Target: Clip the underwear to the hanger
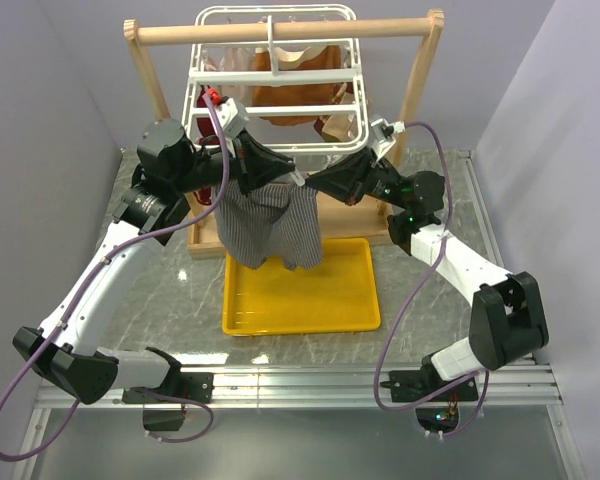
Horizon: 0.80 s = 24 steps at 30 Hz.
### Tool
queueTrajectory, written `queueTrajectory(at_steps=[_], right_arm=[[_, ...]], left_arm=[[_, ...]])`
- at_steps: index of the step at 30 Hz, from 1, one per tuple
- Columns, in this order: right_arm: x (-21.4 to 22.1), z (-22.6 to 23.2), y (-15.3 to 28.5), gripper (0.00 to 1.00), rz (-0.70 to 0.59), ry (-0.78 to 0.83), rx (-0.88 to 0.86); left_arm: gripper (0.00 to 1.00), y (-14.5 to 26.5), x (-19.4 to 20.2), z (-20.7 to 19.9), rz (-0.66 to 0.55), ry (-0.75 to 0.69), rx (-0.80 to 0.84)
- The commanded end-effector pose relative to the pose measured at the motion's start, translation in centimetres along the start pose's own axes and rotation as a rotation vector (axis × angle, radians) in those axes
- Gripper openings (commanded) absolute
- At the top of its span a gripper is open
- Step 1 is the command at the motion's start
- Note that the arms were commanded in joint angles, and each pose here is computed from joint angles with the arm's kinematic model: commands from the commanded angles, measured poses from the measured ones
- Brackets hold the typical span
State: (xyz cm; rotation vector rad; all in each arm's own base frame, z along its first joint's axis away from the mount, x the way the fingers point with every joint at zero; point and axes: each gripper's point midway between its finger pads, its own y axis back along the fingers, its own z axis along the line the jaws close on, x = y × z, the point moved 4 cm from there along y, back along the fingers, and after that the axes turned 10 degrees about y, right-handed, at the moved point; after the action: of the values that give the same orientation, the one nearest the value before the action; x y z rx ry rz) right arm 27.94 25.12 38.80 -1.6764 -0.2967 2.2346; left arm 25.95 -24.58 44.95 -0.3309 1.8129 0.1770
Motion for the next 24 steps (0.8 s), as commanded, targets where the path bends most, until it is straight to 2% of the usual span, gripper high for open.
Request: queueTrajectory(at_steps=[1, 7, 11, 20, 24], right_arm=[[2.1, -0.7, 1.0, 0.00, 0.055, 0.025, 0.076], [5.7, -2.8, 2.7, 0.00, 0.067, -0.037, 0.213], [7.0, -3.2, 2.8, 0.00, 0.068, -0.038, 0.208], [10.4, -4.4, 2.9, 0.17, 0.112, -0.053, 0.165], [11.4, -4.9, 3.1, 0.19, 0.133, -0.060, 0.154]], left_arm=[[0.00, 0.4, 3.5, -2.9, 0.165, 0.153, 0.157], [0.00, 0.3, 3.4, -2.9, 0.156, 0.162, 0.148], [0.00, 0.3, 3.4, -2.7, 0.159, 0.168, 0.145], [0.00, 0.0, 3.4, -2.6, 0.154, 0.186, 0.144], [0.00, -0.1, 3.2, -2.5, 0.150, 0.189, 0.145]])
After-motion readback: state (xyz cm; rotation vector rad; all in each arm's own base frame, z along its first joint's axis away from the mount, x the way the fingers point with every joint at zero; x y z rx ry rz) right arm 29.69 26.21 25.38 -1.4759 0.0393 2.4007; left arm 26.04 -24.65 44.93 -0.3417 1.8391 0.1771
